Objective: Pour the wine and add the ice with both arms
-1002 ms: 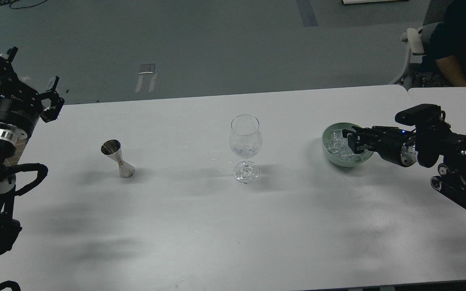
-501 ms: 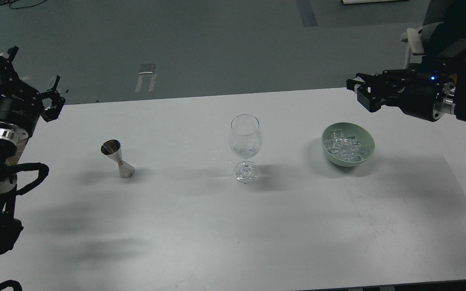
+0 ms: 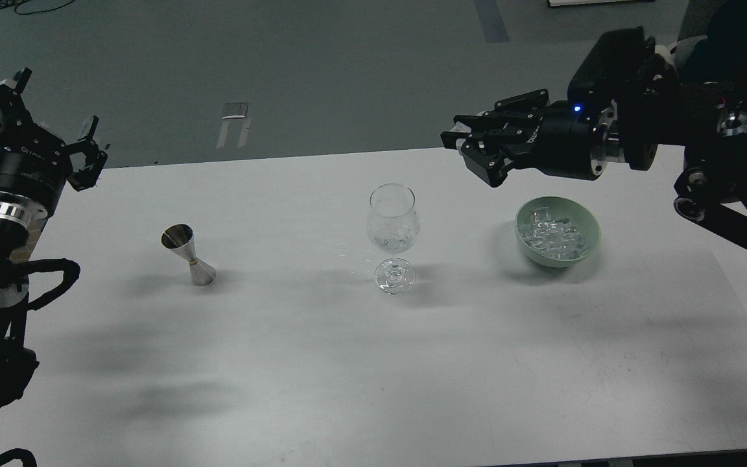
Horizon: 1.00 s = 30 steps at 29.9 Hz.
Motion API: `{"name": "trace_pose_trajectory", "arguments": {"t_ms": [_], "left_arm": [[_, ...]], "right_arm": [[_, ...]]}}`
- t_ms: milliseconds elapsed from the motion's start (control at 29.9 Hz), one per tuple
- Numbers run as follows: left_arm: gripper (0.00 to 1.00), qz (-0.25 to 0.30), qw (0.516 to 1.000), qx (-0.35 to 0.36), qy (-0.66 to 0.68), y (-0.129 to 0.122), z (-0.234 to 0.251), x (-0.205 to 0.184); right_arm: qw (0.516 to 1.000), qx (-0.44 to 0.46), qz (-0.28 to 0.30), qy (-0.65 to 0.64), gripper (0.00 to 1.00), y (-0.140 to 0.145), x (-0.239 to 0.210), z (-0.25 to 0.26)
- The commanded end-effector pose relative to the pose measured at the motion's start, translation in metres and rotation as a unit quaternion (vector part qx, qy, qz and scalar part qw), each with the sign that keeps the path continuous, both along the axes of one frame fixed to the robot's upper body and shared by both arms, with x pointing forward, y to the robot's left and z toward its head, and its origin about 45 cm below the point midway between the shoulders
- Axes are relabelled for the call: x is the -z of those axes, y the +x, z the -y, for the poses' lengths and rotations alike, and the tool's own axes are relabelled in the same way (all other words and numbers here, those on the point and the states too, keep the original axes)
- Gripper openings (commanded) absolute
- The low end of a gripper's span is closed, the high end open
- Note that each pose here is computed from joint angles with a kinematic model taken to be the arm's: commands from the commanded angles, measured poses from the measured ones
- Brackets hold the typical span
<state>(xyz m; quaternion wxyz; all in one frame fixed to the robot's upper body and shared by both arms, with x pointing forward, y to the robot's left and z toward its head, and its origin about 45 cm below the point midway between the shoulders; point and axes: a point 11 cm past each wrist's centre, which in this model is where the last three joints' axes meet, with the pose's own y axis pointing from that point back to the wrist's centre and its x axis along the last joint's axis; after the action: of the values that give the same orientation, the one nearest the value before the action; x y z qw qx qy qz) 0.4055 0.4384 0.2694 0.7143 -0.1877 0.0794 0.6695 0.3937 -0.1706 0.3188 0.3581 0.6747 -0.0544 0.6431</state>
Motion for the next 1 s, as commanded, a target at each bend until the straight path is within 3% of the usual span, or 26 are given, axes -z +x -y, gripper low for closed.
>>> {"name": "trace_pose_trajectory", "arguments": {"t_ms": [0,969], "left_arm": [[0.98,0.0,1.0,0.001,0.001,0.0,0.0,-0.001],[0.98,0.003,1.0,0.001,0.0,0.001,0.0,-0.003]], "right_arm": [[1.0,-0.023,-0.003,-0.016,0.09,-0.005,0.011,-0.019],[0.998,-0.045,-0.004,-0.044,0.1,-0.009,0.024,-0.046]]}}
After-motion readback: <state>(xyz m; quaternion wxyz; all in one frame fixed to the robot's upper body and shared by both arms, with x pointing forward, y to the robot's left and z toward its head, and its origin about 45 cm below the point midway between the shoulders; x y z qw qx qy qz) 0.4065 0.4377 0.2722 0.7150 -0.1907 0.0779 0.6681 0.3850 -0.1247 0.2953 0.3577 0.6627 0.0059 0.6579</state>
